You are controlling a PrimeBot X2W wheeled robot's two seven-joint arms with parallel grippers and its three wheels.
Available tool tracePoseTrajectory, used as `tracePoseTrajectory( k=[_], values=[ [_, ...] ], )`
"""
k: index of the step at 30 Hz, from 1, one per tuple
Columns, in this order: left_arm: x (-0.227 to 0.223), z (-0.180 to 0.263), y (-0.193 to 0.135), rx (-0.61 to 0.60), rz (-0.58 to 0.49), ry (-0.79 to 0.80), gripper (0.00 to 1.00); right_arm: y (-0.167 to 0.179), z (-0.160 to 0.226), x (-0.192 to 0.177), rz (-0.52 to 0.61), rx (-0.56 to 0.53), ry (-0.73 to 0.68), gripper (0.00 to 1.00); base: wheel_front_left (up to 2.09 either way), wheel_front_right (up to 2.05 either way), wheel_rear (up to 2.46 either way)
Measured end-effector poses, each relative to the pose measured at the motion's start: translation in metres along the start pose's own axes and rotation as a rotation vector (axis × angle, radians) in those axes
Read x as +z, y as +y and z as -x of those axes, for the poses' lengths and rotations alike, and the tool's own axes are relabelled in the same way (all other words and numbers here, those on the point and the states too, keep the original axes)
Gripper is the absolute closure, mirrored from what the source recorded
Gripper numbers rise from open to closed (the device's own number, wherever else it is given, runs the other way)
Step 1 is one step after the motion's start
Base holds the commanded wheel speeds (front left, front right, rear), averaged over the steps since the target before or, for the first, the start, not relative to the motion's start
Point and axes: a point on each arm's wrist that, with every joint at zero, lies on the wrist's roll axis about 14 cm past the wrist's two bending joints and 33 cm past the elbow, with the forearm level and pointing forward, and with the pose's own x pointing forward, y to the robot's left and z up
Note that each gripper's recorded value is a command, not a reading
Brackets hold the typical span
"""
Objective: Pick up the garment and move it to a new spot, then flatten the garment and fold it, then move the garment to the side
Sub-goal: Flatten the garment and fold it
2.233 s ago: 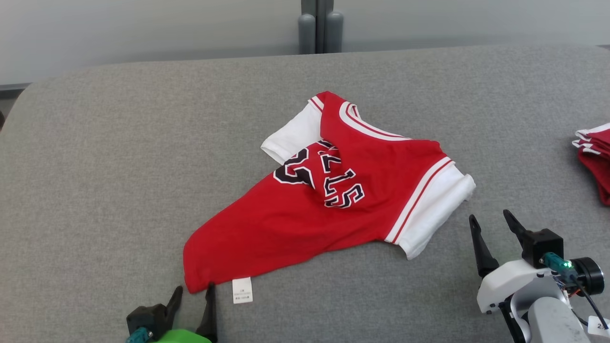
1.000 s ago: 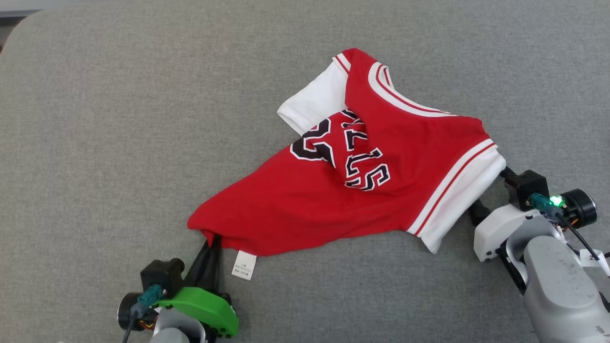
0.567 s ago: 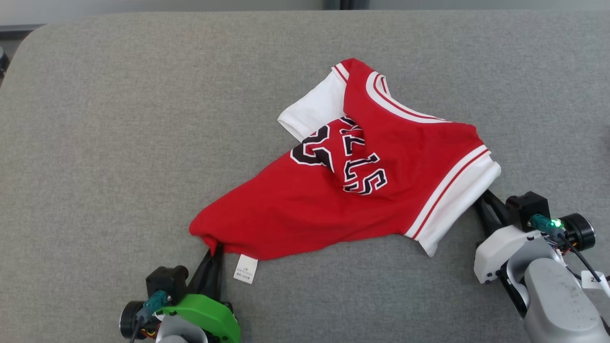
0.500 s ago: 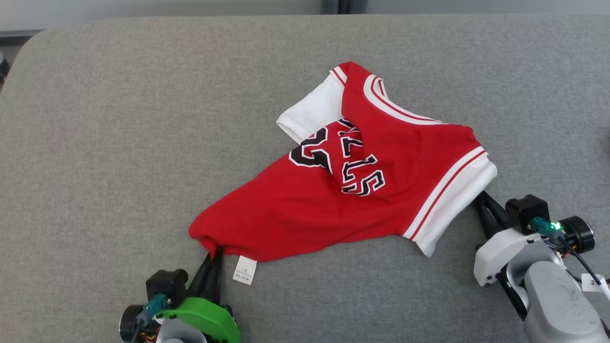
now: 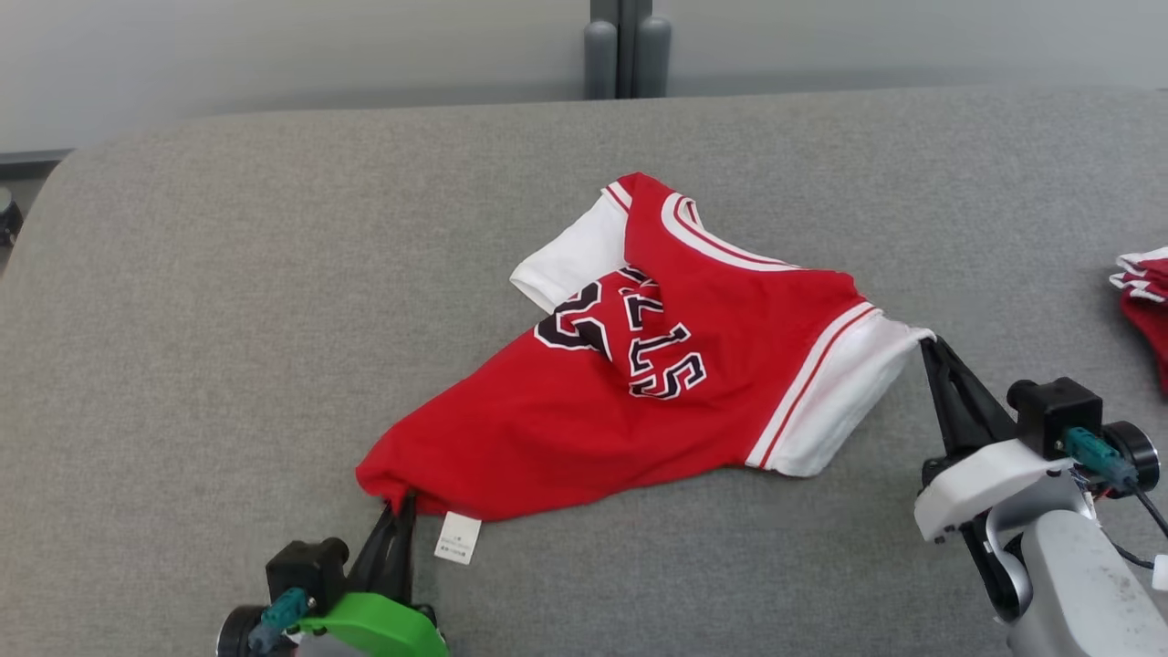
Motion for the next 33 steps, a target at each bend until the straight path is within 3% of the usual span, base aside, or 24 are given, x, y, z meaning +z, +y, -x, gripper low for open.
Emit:
tracePoseTrajectory(
  k=[3,6,10,18,22,26,29,33],
  values=[
    [0.032,-0.002,-0.009,-0.030,-0.020,-0.099,1.00,0.003,0.008,0.021,-0.107,-0.015,-0.074,1.00,0.00,0.00,0.00],
    [0.067,-0.002,-0.019,-0.067,-0.054,-0.204,1.00,0.005,0.018,0.039,-0.301,-0.029,-0.142,1.00,0.00,0.00,0.00],
    [0.121,-0.001,-0.028,-0.120,-0.125,-0.350,1.00,0.003,0.026,0.075,-0.443,0.000,-0.248,1.00,0.00,0.00,0.00],
    [0.258,0.002,-0.057,-0.268,-0.300,-0.670,1.00,-0.010,0.036,0.216,-0.648,0.135,-0.609,1.00,0.00,0.00,0.00],
    [0.334,0.014,-0.072,-0.320,-0.397,-0.815,1.00,-0.024,0.048,0.293,-0.654,0.204,-0.794,1.00,0.00,0.00,0.00],
    [0.387,0.020,-0.085,-0.347,-0.452,-0.886,1.00,-0.033,0.047,0.346,-0.606,0.237,-0.883,1.00,0.00,0.00,0.00],
    [0.399,0.003,-0.080,-0.328,-0.457,-0.838,1.00,-0.035,0.032,0.365,-0.539,0.225,-0.880,1.00,0.00,0.00,0.00],
    [0.391,-0.037,-0.064,-0.293,-0.438,-0.725,1.00,-0.037,-0.007,0.364,-0.489,0.177,-0.817,1.00,0.00,0.00,0.00]
  ],
)
